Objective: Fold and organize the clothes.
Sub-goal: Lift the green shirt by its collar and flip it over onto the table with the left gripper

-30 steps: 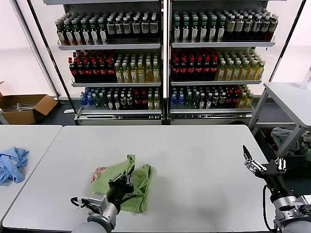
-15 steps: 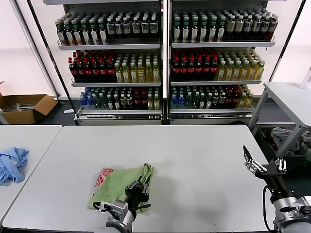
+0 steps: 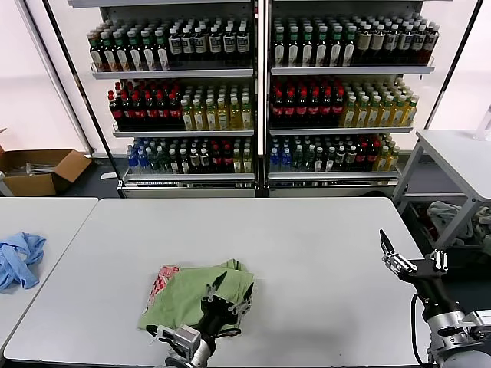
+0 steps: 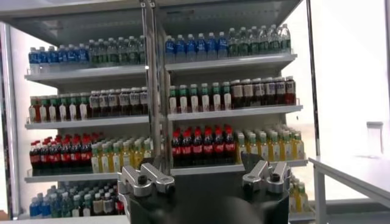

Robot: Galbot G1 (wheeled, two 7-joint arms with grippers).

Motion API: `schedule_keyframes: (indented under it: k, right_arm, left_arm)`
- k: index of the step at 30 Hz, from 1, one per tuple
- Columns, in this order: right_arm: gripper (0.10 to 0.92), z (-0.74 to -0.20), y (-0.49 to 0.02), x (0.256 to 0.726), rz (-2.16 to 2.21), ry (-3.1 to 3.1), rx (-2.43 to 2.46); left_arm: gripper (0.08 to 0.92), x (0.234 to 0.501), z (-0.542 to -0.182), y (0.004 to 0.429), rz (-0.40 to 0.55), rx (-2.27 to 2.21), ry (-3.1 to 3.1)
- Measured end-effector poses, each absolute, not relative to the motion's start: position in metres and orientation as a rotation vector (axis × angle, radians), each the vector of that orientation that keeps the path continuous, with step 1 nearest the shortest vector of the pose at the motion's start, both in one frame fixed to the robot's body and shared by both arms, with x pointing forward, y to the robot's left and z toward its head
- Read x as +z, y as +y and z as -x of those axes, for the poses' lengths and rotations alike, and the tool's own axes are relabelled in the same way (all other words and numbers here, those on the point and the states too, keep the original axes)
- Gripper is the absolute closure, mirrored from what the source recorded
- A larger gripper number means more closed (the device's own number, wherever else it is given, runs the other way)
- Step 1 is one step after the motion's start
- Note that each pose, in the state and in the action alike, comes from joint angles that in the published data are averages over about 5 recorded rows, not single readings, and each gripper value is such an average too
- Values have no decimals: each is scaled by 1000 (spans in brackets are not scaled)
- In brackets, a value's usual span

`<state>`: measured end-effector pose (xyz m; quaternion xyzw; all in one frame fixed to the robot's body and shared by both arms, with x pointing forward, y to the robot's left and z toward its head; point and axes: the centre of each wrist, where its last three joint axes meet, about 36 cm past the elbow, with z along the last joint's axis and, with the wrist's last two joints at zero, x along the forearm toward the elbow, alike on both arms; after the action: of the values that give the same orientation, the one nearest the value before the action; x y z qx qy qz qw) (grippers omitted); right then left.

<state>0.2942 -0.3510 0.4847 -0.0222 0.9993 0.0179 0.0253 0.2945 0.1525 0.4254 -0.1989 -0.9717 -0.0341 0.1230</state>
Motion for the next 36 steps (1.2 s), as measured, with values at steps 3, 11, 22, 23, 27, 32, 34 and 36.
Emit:
schedule_keyframes:
  k: [3, 11, 22, 23, 27, 32, 34, 36]
  right_arm:
    - [200, -294, -352, 485, 66, 3086, 53]
    - [200, -295, -353, 487, 61, 3078, 49]
    - [200, -294, -355, 490, 56, 3073, 45]
    - [200, -294, -355, 490, 55, 3072, 45]
    - [200, -295, -354, 490, 57, 3071, 49]
    - [200, -295, -354, 491, 58, 3070, 49]
    - [200, -296, -354, 491, 58, 3070, 49]
    - [200, -295, -354, 490, 57, 3072, 51]
  left_arm:
    - [208, 438, -298, 169, 535, -87, -2866]
    - [177, 446, -311, 233, 265, -82, -2842]
    - [177, 426, -317, 278, 64, -16, -2733]
    - [177, 424, -317, 280, 53, -9, -2724]
    - [177, 416, -316, 287, 24, 25, -2691]
    - [177, 408, -312, 290, 20, 66, -2660]
    - [177, 405, -312, 291, 22, 77, -2650]
    - [177, 402, -313, 292, 25, 87, -2642]
